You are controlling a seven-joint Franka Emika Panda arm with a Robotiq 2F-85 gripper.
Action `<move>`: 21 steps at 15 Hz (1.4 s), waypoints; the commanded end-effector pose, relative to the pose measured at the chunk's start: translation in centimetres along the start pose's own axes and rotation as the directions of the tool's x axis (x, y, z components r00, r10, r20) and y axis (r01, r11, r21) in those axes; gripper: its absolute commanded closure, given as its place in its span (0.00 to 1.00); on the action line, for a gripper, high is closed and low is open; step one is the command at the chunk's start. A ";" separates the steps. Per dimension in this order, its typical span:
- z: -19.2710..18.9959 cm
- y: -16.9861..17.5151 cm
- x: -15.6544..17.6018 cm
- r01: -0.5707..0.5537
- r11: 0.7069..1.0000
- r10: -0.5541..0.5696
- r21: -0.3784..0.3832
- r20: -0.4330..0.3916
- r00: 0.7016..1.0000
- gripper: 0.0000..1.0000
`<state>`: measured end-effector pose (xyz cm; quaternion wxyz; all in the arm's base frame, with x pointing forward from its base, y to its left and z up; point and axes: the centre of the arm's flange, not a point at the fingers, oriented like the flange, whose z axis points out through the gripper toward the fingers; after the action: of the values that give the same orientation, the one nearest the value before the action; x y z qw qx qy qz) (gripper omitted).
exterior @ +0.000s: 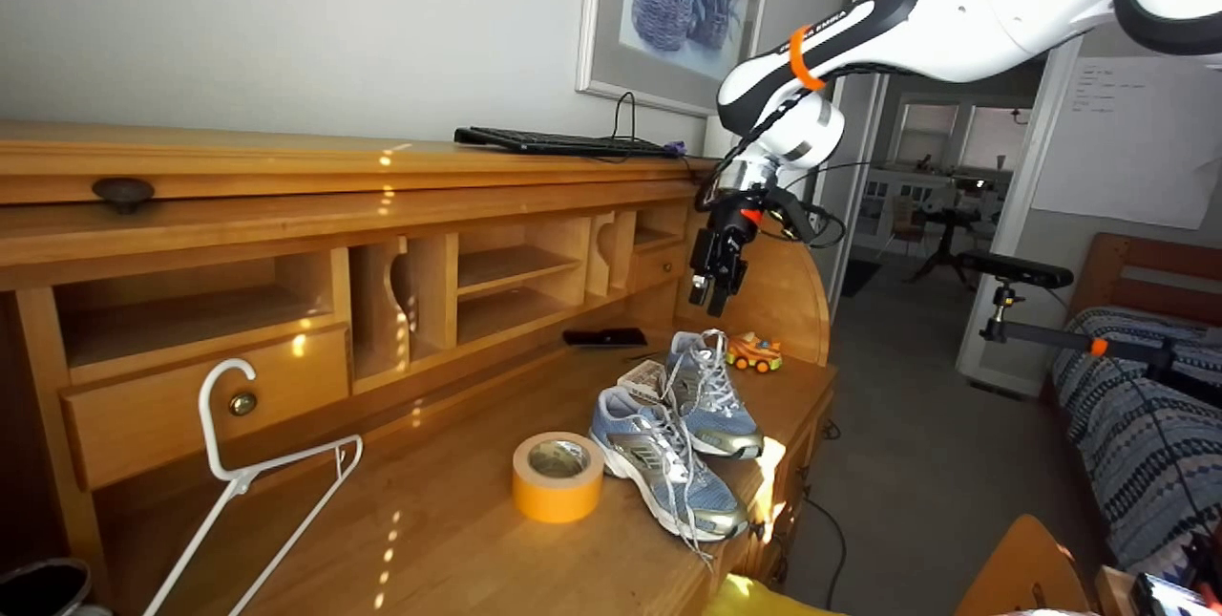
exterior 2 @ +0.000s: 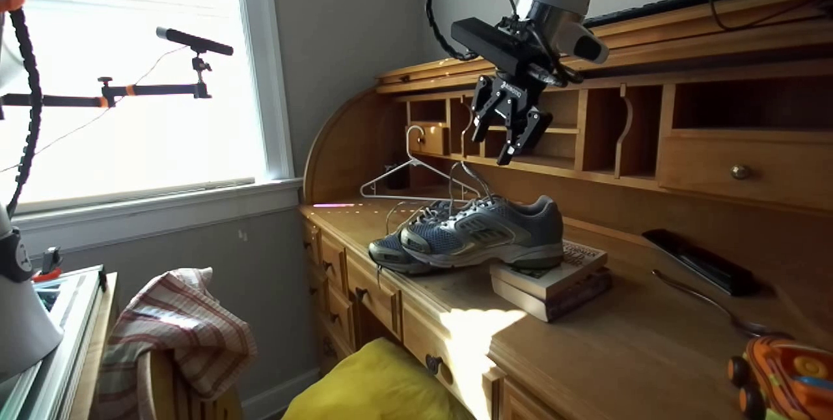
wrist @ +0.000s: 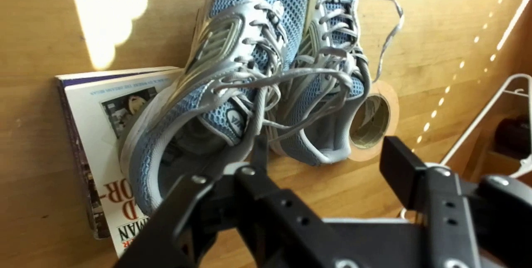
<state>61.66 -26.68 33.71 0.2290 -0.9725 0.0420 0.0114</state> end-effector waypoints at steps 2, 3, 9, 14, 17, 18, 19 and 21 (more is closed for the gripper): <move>1.8 -2.6 -0.3 0.136 0.984 -0.127 -0.119 0.076 0.989 0.29; 2.2 -3.1 0.0 0.156 0.980 -0.145 -0.124 0.091 0.985 0.29; 4.7 -5.3 0.5 0.216 0.968 -0.191 -0.130 0.186 0.964 0.41; 5.5 -5.2 -0.6 0.203 0.968 -0.169 -0.146 0.215 0.962 0.39; 5.4 -4.7 -1.2 0.193 0.967 -0.154 -0.168 0.219 0.963 0.38; 5.4 -4.6 -1.4 0.193 0.966 -0.153 -0.171 0.221 0.963 0.36; 5.5 -4.5 -1.6 0.192 0.966 -0.151 -0.174 0.223 0.963 0.37; 5.7 -4.3 -1.7 0.190 0.964 -0.147 -0.188 0.221 0.964 0.37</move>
<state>61.69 -20.55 30.76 0.1480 -0.9818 -0.0721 0.0942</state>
